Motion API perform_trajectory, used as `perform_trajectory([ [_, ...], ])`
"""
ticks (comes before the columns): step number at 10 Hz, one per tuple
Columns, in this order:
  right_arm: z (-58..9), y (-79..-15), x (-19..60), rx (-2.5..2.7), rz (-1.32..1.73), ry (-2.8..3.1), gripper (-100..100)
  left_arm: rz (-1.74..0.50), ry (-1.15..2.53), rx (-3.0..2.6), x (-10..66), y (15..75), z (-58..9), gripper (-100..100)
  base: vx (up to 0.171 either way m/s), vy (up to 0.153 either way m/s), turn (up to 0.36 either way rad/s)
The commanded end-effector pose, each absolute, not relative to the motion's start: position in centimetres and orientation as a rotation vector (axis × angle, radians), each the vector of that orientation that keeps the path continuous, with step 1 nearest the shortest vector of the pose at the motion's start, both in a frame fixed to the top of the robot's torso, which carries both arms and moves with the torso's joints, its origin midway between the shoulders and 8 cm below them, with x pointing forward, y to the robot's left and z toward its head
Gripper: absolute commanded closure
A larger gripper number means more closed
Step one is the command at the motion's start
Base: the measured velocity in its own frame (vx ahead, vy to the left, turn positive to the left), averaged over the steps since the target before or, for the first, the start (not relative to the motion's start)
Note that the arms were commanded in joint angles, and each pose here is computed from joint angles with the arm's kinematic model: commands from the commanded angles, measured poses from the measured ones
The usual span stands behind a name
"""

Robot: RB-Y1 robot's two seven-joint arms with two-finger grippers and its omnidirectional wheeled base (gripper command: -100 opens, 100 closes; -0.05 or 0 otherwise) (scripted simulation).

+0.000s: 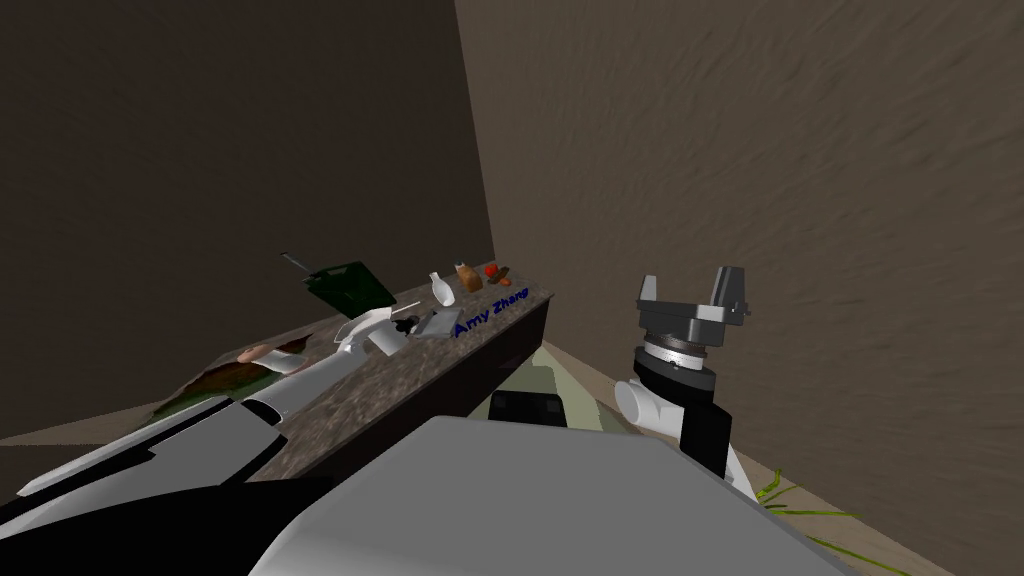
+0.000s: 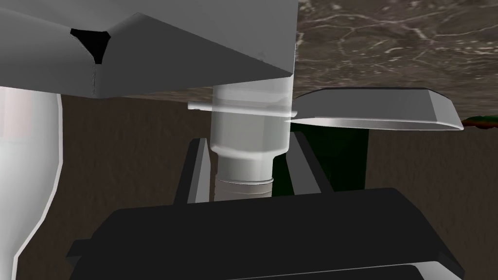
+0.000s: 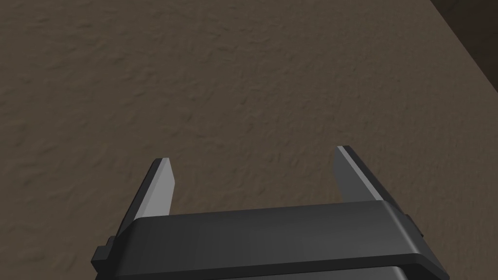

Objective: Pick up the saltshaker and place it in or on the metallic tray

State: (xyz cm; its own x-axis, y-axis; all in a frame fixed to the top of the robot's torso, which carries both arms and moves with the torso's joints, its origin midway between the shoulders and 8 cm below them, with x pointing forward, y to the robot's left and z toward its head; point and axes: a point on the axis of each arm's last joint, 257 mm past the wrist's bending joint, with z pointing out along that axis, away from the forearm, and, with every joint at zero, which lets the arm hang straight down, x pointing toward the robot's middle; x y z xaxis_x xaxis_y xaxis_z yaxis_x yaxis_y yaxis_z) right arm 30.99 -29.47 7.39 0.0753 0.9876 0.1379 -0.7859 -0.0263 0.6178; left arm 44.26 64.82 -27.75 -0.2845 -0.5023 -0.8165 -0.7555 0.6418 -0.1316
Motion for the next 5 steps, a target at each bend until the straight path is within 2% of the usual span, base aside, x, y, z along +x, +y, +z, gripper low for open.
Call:
perform_trajectory([
  [1, 7.4, -29.5, 31.0, 0.644, 1.477, 0.396, 0, 0.377, 1.942, -1.024, 43.4, 65.7, -27.2, 100, 0.053, -0.114, -0.003],
  [5, 7.4, -29.5, 31.0, 0.644, 1.477, 0.396, 0, 0.442, 1.91, -1.107, 41.2, 67.8, -25.5, 100, 0.057, -0.111, -0.009],
])
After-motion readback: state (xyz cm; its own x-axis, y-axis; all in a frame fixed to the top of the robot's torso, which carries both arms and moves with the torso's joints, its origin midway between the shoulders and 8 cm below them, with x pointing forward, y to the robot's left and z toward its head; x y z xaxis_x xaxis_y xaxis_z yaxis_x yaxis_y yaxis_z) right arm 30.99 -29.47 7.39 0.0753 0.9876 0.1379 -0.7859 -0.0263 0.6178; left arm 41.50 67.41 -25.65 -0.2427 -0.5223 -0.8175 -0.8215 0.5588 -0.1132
